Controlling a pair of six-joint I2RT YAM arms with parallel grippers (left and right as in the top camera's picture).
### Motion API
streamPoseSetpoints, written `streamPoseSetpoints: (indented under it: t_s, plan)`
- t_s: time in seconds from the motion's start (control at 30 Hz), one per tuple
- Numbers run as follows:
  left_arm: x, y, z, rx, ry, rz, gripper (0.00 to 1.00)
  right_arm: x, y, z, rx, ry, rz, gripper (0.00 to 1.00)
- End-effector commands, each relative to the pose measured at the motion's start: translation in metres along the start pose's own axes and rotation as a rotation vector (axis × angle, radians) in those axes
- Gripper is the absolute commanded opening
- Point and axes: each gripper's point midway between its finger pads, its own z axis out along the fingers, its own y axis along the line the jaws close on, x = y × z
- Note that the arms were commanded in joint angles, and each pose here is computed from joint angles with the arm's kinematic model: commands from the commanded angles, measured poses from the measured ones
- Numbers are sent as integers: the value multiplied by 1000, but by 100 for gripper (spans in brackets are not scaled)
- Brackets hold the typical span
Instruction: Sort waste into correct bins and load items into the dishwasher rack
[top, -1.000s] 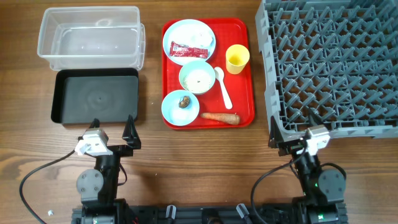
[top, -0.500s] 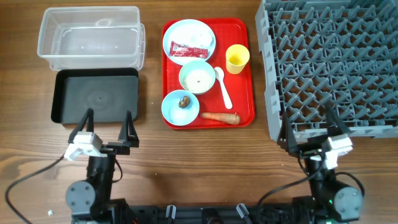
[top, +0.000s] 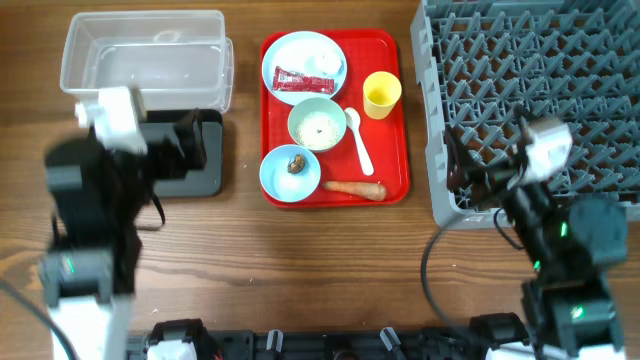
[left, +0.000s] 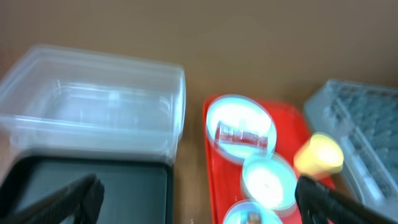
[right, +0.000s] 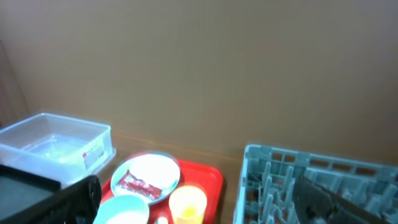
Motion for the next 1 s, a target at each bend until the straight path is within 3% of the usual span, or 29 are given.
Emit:
streamPoseSetpoints:
  t_s: [0.0, 0.17, 0.37, 0.73, 0.97]
  plan:
    - [-24, 1, 20, -18, 149, -3, 100, -23, 4, 18, -43, 99, 15, 100]
    - [-28, -12, 69, -36, 391, 6, 100, -20, -1, 42, -49, 321, 68, 100]
    - [-25, -76, 132, 96, 465, 189, 100, -9, 7, 63, -123, 445, 119, 100]
    - [39, -170, 214, 271, 505, 304, 100, 42, -5, 78, -66, 624, 146, 100]
    - [45, -176, 269, 240, 406, 300, 99, 67, -4, 76, -68, 724, 170, 100]
